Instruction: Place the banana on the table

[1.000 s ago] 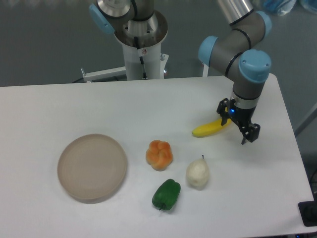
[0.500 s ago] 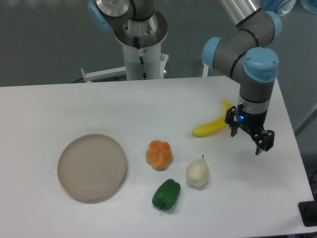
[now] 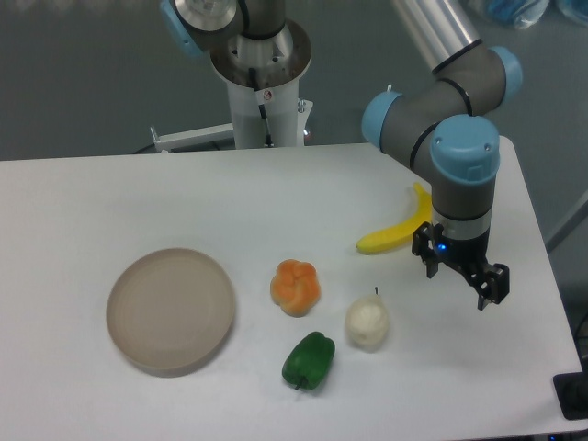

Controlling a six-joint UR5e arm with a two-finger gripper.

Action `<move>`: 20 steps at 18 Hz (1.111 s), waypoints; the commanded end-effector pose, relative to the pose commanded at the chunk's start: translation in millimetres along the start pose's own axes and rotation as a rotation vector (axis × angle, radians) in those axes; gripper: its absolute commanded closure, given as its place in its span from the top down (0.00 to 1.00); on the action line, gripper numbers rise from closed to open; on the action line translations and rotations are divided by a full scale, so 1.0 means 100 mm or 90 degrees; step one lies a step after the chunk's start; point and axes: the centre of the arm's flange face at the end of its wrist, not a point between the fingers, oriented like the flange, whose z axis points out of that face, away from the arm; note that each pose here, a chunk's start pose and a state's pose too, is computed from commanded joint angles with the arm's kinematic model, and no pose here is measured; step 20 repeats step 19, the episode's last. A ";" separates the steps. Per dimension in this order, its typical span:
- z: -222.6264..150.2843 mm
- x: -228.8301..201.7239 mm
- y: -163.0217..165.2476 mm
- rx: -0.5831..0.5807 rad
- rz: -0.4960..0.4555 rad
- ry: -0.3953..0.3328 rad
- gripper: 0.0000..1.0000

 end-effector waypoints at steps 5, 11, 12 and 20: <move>-0.01 0.00 0.00 0.000 -0.001 -0.002 1.00; -0.04 -0.01 0.01 0.003 -0.009 -0.004 1.00; -0.05 -0.02 0.00 0.002 -0.008 -0.005 1.00; -0.03 -0.01 0.00 0.002 -0.008 -0.004 1.00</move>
